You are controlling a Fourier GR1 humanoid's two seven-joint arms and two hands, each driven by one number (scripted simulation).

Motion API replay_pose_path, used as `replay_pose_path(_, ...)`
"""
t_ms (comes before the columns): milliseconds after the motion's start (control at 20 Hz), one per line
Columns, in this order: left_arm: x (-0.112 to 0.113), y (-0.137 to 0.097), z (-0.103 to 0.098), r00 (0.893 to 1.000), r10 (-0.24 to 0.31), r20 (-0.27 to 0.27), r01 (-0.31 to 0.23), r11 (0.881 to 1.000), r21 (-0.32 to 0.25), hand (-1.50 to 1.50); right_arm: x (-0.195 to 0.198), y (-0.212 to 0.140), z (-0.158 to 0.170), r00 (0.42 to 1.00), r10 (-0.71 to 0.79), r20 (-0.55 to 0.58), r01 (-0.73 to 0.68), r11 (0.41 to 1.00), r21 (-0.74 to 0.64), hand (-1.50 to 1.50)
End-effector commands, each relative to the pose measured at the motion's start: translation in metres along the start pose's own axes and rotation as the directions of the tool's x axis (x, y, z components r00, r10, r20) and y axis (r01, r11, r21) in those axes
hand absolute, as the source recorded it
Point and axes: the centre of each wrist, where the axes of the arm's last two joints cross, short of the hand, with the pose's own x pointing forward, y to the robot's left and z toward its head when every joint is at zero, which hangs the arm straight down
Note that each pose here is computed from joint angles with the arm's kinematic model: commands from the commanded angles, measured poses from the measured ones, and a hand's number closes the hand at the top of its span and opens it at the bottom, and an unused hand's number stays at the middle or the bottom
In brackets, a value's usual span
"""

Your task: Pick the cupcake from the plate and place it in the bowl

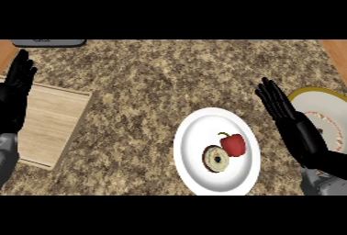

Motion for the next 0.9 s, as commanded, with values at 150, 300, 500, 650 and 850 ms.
replay_pose_path(150,0.020,-0.010,-0.007,0.987,0.117,0.107,-0.114,0.993,-0.034,0.00,0.027,0.108,-0.017,0.964,-0.266,0.019,0.218,0.827,0.519,-1.50)
replay_pose_path(300,0.006,-0.020,0.001,0.985,0.163,0.047,-0.161,0.985,-0.057,0.00,0.074,0.071,-0.048,0.906,0.215,0.365,-0.371,0.818,0.440,-1.50)
replay_pose_path(500,-0.007,-0.002,0.008,0.970,0.231,0.074,-0.230,0.973,-0.021,0.00,0.040,0.151,0.016,0.933,0.042,0.357,-0.149,0.949,0.279,-1.50)
replay_pose_path(650,-0.017,0.010,0.014,0.967,0.235,0.102,-0.235,0.972,-0.016,0.00,0.031,0.154,0.062,0.923,0.088,0.374,-0.222,0.916,0.334,-1.50)
replay_pose_path(850,-0.014,0.005,0.008,0.968,0.232,0.091,-0.231,0.973,-0.024,0.00,0.073,0.131,0.069,0.872,0.260,0.416,-0.406,0.858,0.315,-1.50)
